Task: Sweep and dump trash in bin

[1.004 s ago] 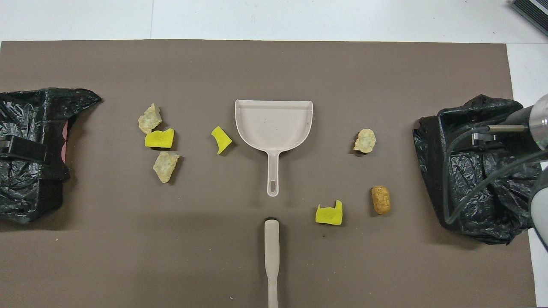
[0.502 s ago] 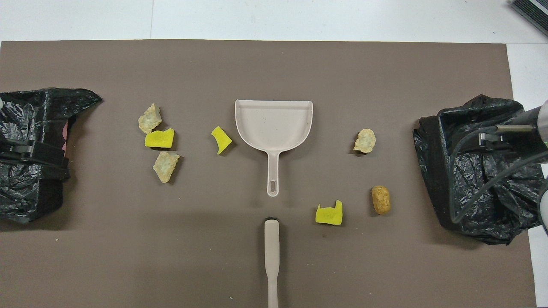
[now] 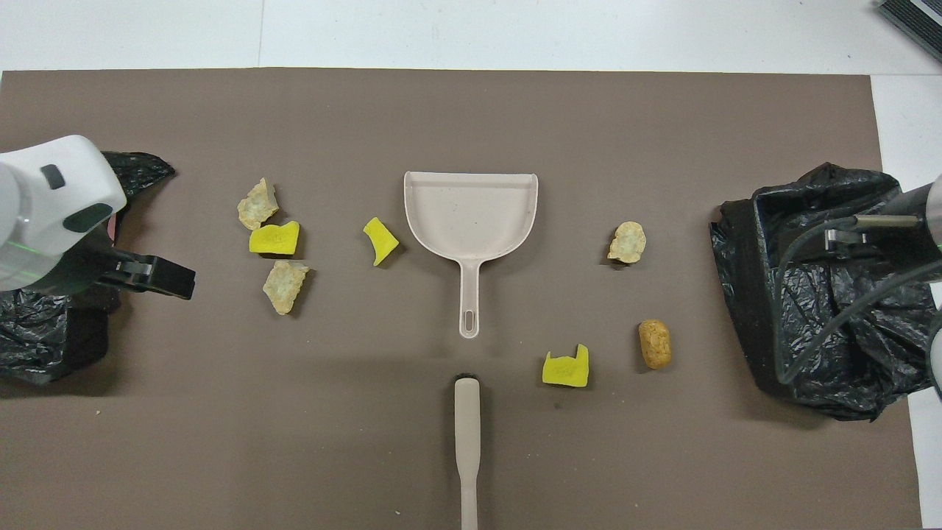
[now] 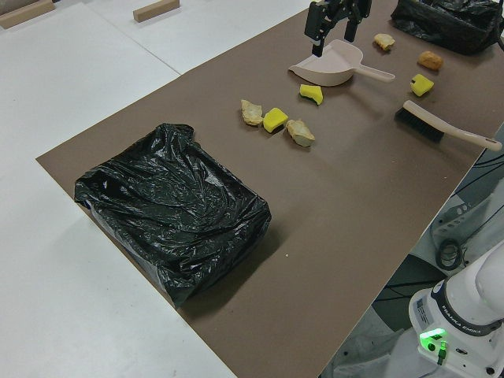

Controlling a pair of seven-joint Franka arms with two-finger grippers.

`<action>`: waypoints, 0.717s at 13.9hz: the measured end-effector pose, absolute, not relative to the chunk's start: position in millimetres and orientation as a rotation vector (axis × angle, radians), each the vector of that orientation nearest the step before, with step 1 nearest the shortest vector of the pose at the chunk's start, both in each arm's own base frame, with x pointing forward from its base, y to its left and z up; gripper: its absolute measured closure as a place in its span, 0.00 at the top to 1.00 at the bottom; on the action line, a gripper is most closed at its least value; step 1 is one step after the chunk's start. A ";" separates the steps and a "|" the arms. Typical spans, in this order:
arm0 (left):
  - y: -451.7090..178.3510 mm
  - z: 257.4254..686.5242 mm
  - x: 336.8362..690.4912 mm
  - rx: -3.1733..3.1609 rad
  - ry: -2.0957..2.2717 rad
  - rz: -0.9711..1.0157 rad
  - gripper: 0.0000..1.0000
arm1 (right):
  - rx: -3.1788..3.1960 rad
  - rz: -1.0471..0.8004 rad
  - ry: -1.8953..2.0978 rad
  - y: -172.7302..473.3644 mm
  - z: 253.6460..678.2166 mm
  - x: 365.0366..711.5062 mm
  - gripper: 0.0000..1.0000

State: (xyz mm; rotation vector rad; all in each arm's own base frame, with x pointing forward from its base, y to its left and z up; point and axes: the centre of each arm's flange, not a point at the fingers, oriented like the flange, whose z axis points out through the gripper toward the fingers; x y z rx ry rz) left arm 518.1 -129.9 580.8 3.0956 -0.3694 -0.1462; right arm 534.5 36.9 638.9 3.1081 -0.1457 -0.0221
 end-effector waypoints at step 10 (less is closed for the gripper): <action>-190.6 454.3 458.3 3.069 -0.541 -0.107 1.00 | 3.155 0.084 -0.190 193.2 530.8 583.7 1.00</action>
